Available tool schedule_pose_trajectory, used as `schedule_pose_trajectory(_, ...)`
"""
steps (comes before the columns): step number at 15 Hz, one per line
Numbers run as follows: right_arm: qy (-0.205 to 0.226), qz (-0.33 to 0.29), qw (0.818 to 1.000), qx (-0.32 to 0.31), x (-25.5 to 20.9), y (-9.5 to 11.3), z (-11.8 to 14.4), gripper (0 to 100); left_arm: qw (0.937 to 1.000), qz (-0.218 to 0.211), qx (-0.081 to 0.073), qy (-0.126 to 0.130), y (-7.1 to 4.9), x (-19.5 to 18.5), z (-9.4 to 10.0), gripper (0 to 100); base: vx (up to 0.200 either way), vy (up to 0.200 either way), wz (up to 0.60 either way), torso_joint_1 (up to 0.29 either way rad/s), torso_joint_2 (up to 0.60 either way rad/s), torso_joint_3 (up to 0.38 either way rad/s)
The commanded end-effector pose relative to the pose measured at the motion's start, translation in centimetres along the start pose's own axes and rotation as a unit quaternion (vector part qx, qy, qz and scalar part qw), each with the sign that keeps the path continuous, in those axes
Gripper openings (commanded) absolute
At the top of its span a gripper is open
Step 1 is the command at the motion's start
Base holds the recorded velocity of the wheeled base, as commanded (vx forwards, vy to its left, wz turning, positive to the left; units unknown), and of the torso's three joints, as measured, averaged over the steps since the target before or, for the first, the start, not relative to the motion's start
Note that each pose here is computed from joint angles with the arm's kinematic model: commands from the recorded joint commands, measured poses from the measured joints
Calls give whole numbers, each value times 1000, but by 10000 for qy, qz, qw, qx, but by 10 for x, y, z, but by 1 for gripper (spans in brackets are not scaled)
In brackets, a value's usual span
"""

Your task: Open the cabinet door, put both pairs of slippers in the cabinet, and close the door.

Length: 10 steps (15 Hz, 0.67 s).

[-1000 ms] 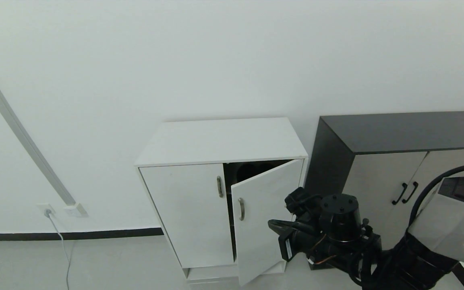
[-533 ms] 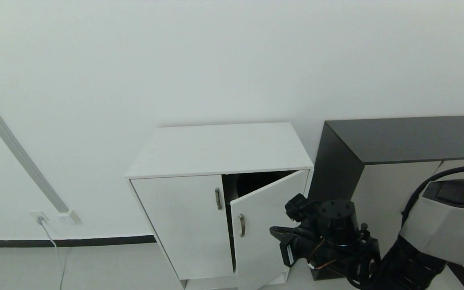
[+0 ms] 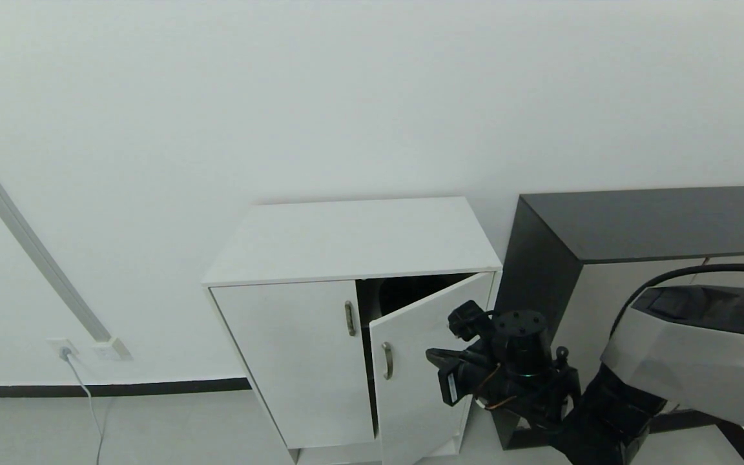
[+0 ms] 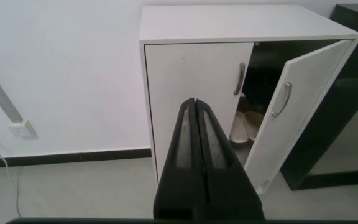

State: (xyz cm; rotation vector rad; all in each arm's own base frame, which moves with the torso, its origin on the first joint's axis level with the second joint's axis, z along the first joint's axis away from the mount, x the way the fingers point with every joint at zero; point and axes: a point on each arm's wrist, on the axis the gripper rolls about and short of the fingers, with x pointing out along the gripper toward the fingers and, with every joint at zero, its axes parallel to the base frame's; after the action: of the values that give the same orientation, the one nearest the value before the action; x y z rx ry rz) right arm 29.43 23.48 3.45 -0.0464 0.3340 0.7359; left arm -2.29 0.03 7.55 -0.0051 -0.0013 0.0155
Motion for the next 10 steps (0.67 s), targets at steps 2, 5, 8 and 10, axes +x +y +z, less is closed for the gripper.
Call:
schedule_pose_trajectory(2, 10, -115, 9999, 41, 21, -11, -9, 0, 10000, 7, 3, 6, 0, 0, 0, 0, 0, 0, 0, 0, 0, 0)
schedule_pose_trajectory(5, 121, -157, 9998, 61, 32, -15, -5, 0, 10000, 7, -5, 6, 0, 0, 0, 0, 0, 0, 0, 0, 0, 0)
schedule_pose_trajectory(8, 124, -222, 9996, 85, 44, -22, 3, 0, 10000, 7, -5, 6, 0, 0, 0, 0, 0, 0, 0, 0, 0, 0)
schedule_pose_trajectory(10, 137, -251, 9995, 96, 55, -26, 3, 0, 10000, 7, -5, 6, 0, 0, 0, 0, 0, 0, 0, 0, 0, 0)
